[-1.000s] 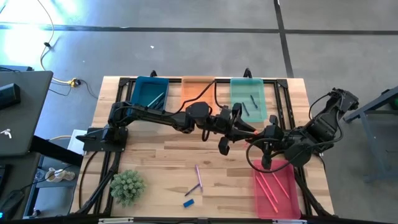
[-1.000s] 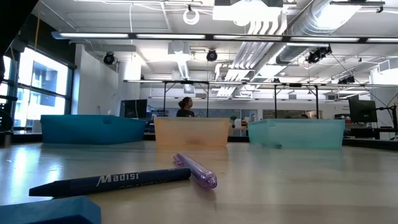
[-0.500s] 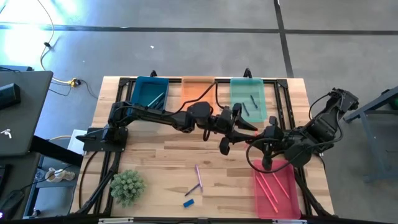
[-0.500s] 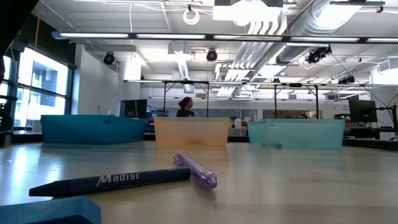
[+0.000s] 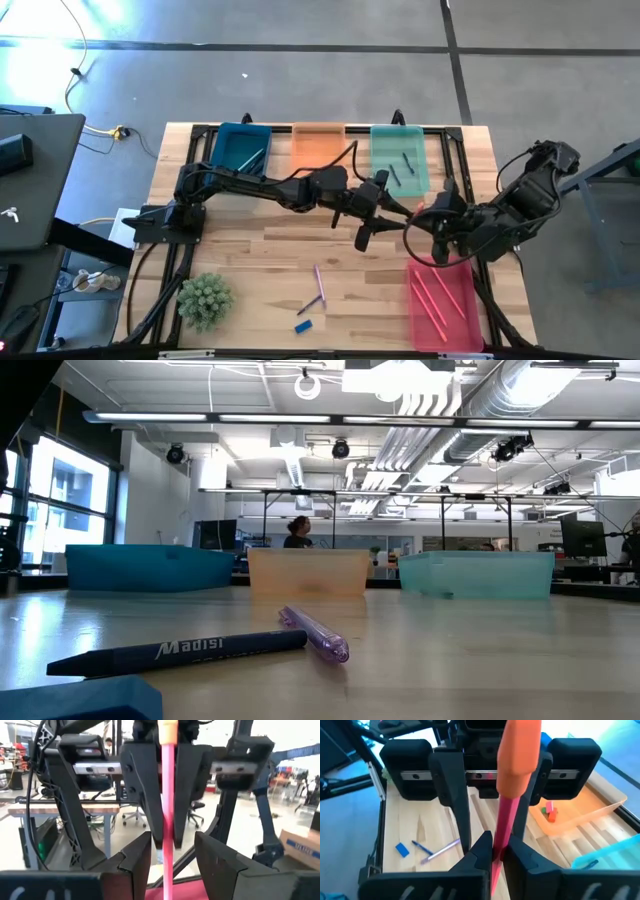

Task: Sort crayons/erasers/pens/pencils in bins
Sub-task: Put the pink colored pencil into the pink bin

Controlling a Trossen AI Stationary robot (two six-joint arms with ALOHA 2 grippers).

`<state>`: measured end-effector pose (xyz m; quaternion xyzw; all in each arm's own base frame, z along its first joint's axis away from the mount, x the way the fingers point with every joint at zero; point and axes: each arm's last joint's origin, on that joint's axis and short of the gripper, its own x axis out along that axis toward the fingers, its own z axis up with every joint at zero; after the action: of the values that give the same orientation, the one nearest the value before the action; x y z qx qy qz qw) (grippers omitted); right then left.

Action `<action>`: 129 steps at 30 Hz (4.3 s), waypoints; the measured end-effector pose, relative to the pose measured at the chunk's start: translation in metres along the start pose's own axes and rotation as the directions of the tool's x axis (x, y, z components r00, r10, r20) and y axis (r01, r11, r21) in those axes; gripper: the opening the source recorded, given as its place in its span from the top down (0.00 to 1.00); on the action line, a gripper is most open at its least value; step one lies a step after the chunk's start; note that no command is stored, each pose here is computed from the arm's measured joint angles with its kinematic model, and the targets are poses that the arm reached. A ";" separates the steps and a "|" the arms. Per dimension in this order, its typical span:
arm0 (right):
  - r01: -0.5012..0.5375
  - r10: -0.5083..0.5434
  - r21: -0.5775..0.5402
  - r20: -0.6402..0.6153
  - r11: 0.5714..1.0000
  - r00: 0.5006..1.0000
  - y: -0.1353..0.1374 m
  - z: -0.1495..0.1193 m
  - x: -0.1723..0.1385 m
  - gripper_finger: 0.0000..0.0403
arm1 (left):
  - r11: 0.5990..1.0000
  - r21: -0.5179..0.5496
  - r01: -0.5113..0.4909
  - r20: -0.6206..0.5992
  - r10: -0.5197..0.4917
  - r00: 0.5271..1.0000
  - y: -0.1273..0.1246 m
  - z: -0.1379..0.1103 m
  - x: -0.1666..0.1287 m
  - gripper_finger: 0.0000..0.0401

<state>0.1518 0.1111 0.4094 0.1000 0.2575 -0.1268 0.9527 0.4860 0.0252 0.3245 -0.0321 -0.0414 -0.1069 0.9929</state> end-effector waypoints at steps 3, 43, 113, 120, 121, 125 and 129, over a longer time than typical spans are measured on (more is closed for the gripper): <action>-0.007 0.007 -0.011 -0.027 1.000 1.000 -0.002 0.001 -0.002 0.97 | 1.000 0.022 0.002 -0.006 -0.001 1.000 0.000 -0.001 0.000 0.66; 0.136 -0.124 -0.001 -0.412 0.991 0.903 0.004 -0.057 -0.010 0.97 | 0.947 0.159 -0.280 -0.387 0.321 0.864 -0.002 0.056 -0.071 0.65; 0.254 0.226 0.457 -0.760 0.852 0.610 0.021 -0.227 0.060 0.97 | 0.800 0.034 -0.599 -0.875 0.313 0.370 -0.103 -0.017 -0.098 0.65; 0.272 0.225 0.468 -0.760 0.841 0.609 0.021 -0.227 0.060 0.97 | 0.796 0.006 -0.606 -0.886 0.285 0.366 -0.126 -0.024 -0.095 0.65; 0.273 0.226 0.469 -0.760 0.840 0.609 0.021 -0.227 0.060 0.97 | 0.796 0.007 -0.605 -0.890 0.281 0.360 -0.129 -0.027 -0.095 0.65; 0.281 0.230 0.478 -0.759 0.832 0.609 0.022 -0.227 0.060 0.96 | 0.795 0.005 -0.607 -0.900 0.268 0.343 -0.142 -0.033 -0.094 0.65; 0.273 0.248 0.493 -0.753 0.826 0.610 0.024 -0.226 0.060 0.88 | 0.804 -0.022 -0.594 -0.920 0.217 0.328 -0.156 -0.037 -0.095 0.65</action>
<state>0.1038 0.1799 0.1892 0.4198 0.6020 -0.1464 0.6632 0.3624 -0.1095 0.2876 -0.1605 0.5116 0.1442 0.8317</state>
